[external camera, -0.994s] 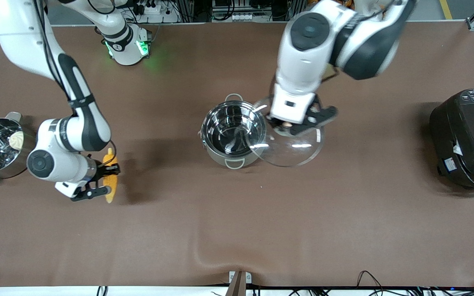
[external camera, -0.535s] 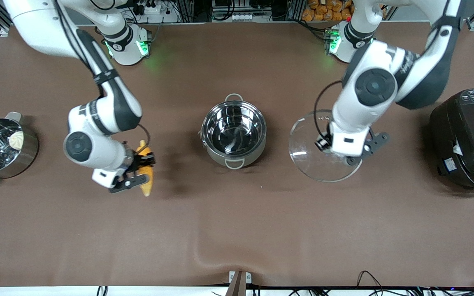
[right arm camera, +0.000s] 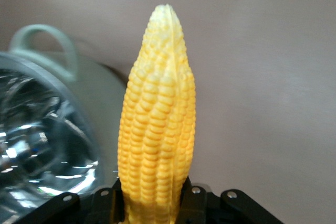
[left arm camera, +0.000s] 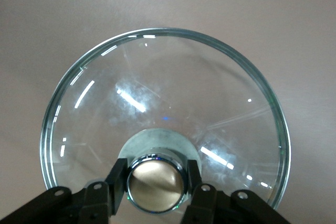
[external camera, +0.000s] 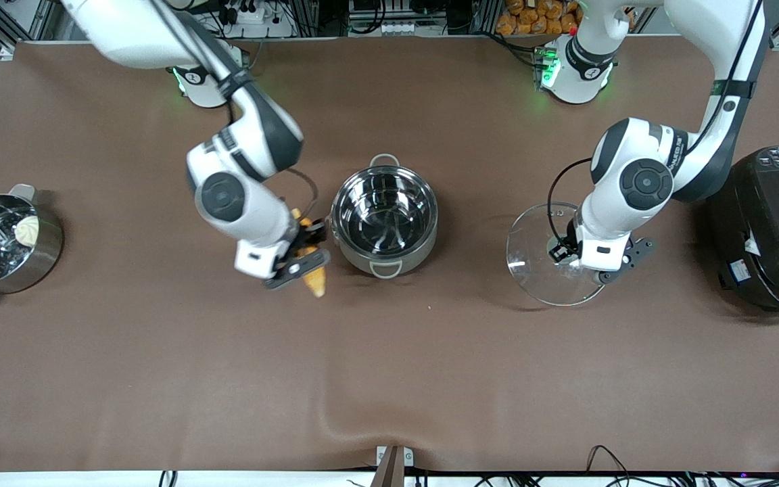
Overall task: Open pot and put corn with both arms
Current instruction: 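Lower the corn into the pot while the left gripper sets the lid down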
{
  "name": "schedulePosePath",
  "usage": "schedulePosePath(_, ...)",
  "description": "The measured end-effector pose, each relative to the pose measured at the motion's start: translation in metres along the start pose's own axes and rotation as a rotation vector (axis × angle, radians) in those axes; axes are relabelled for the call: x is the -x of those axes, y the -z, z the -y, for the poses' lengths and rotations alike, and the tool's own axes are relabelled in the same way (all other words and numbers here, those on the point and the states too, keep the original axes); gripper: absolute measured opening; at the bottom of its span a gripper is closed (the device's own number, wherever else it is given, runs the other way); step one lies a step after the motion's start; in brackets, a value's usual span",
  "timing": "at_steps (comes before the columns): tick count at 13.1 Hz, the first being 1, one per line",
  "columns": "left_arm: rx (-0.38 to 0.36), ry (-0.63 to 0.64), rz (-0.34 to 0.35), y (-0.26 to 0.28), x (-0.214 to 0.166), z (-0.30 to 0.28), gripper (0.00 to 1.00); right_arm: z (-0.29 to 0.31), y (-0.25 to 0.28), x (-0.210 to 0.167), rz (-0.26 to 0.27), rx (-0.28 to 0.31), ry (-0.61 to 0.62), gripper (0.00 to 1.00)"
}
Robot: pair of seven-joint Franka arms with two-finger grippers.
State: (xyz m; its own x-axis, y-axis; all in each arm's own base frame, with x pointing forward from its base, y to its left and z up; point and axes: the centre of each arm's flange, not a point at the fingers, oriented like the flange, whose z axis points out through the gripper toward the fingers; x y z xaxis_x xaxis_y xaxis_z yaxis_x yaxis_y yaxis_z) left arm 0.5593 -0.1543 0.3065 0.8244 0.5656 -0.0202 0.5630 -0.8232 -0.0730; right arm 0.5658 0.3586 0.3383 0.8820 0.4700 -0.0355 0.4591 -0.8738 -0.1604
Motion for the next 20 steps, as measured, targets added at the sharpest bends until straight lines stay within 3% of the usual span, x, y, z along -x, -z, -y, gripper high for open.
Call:
schedulePosePath(4, 0.030, 0.003, -0.008, -0.038, 0.001, 0.029, 0.50, 0.066, 0.001, 0.006, 0.037, 0.074, 0.106, 0.37)
schedulePosePath(9, 0.070, -0.012, -0.036, -0.070, 0.021, 0.047, 0.50, 0.132, -0.029, 0.015, 0.042, 0.180, 0.171, 0.37)
schedulePosePath(17, 0.041, -0.054, -0.054, -0.078, 0.027, 0.058, 0.50, 0.169, -0.062, 0.007, 0.038, 0.246, 0.221, 0.37)
schedulePosePath(18, 0.044, -0.053, -0.056, -0.078, 0.027, 0.058, 0.50, 0.168, -0.062, 0.007, 0.043, 0.251, 0.217, 0.41)
schedulePosePath(20, 0.061, -0.051, -0.065, -0.081, 0.028, 0.060, 0.50, 0.167, -0.062, 0.007, 0.046, 0.255, 0.210, 0.63)
